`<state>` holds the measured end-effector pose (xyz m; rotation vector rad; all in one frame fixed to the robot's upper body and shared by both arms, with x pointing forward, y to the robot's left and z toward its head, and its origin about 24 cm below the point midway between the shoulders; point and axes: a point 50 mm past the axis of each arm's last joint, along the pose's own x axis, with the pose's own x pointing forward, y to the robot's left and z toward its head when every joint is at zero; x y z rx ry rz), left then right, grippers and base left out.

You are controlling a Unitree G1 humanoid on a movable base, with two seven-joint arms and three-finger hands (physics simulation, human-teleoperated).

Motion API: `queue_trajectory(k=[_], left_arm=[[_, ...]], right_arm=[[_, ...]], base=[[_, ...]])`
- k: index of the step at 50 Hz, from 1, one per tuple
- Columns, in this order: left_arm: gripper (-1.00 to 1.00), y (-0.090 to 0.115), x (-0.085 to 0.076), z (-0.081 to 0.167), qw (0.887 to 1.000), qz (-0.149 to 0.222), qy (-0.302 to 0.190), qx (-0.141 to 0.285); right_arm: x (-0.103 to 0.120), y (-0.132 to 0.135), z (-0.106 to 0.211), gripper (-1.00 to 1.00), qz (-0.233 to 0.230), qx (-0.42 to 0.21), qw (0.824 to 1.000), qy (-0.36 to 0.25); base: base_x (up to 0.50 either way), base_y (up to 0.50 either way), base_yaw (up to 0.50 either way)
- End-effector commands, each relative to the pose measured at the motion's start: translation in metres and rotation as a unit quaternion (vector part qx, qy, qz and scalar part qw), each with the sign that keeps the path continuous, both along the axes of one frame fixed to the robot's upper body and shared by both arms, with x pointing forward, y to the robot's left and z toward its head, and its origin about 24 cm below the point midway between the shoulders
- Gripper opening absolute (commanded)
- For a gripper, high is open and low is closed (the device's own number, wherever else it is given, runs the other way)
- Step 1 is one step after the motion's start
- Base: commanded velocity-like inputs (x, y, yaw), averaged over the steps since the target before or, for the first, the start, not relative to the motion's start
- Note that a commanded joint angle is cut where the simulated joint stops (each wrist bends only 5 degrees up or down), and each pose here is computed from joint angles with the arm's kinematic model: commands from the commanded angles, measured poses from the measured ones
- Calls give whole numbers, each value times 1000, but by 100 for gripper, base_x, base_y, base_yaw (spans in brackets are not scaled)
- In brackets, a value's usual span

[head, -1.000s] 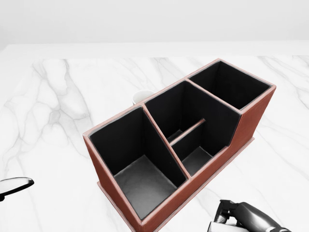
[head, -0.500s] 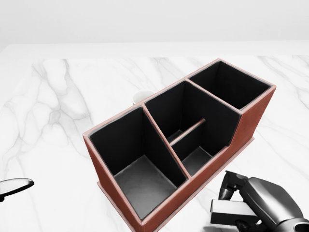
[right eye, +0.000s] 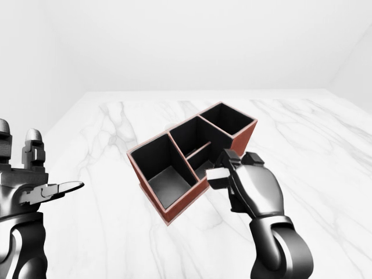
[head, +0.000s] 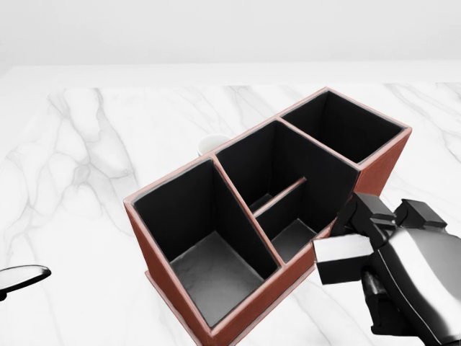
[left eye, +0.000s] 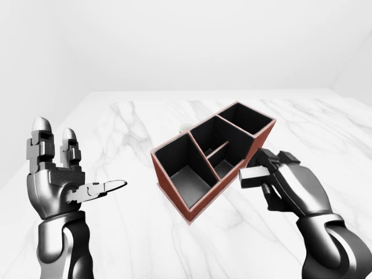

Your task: Pick up the book and place it in the left compartment of the caddy.

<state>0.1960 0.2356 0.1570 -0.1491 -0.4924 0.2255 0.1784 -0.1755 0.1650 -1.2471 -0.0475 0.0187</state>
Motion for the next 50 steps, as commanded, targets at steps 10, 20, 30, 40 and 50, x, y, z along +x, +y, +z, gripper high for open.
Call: queue_trajectory(k=[10, 20, 30, 40, 50], left_arm=[[100, 0, 0, 0, 1000, 0, -1, 0], [100, 1, 0, 1, 1000, 2, -3, 0], [100, 0, 1, 1, 1000, 1, -1, 1], [100, 1, 0, 2, 1000, 2, -3, 2], [100, 1, 0, 1, 1000, 2, -2, 1]], right_arm=[[-11, 15, 56, -100, -15, -9, 986, -163], [-9, 32, 64, -100, 59, -23, 980, -187], [-10, 50, 73, -100, 121, -44, 968, -214], [-11, 57, 81, -100, 166, -47, 957, -235], [-12, 57, 95, -100, 211, -34, 939, -268]], base=[[0, 0, 0], [0, 0, 0], [0, 0, 0], [0, 0, 0], [0, 0, 0]])
